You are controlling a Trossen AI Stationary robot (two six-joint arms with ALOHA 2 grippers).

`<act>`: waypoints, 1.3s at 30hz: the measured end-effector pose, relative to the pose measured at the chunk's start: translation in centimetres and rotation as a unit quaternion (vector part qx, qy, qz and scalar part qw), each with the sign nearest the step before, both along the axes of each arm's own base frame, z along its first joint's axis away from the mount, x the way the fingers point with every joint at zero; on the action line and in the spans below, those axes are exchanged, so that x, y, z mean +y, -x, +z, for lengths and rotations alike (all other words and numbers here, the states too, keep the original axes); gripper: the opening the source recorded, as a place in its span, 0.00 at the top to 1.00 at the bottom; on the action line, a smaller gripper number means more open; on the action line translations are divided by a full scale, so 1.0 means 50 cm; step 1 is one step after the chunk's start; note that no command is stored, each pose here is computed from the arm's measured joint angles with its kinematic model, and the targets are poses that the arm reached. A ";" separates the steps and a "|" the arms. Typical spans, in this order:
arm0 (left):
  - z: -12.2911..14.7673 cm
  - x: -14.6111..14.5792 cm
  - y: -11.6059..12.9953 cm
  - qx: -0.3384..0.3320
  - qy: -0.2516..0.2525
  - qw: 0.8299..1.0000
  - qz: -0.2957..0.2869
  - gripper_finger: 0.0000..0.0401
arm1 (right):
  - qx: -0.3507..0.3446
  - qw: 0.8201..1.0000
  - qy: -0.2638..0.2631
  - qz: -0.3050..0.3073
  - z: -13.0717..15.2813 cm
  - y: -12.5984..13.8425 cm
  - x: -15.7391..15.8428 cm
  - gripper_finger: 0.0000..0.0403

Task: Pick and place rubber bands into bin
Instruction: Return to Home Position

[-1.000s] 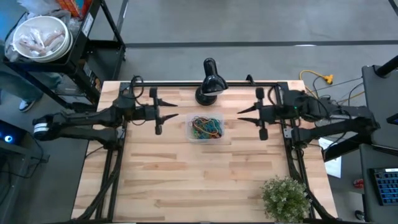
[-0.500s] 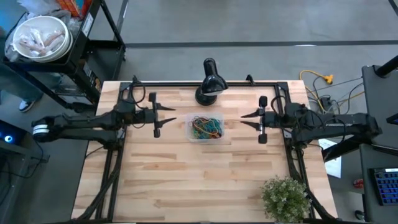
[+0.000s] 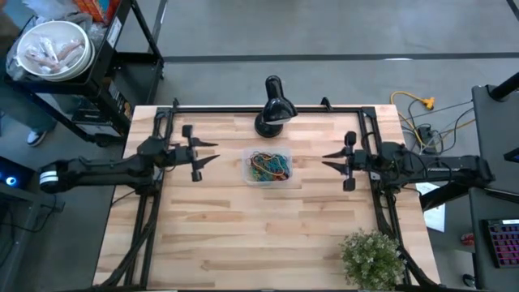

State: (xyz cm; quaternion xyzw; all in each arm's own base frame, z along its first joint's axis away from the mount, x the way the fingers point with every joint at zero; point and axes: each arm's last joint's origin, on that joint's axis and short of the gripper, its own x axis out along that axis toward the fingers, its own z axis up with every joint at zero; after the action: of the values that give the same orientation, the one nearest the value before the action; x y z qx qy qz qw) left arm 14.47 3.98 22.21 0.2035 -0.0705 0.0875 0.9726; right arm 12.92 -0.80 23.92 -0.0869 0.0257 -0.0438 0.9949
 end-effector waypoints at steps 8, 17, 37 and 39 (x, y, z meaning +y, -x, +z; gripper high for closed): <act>-0.013 -0.001 0.013 -0.020 0.029 0.999 0.023 0.64 | -0.023 1.000 -0.008 -0.008 -0.042 0.012 0.000 0.83; -0.078 -0.007 0.034 -0.014 0.071 0.997 0.033 0.64 | -0.022 1.000 -0.021 -0.008 -0.068 0.012 0.000 0.83; -0.087 -0.045 0.039 0.018 0.065 0.997 0.043 0.64 | -0.017 1.000 -0.017 0.006 -0.074 0.011 0.007 0.83; -0.084 -0.046 0.043 0.012 0.065 0.997 0.038 0.64 | -0.019 1.000 -0.016 0.006 -0.073 0.012 0.007 0.83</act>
State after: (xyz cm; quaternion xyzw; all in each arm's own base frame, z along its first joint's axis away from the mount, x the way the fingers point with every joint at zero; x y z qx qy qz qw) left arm 12.30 1.66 18.00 0.1439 -0.0457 0.1266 0.9804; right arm 12.32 -0.46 20.25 -0.0702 0.0072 -0.0391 0.9967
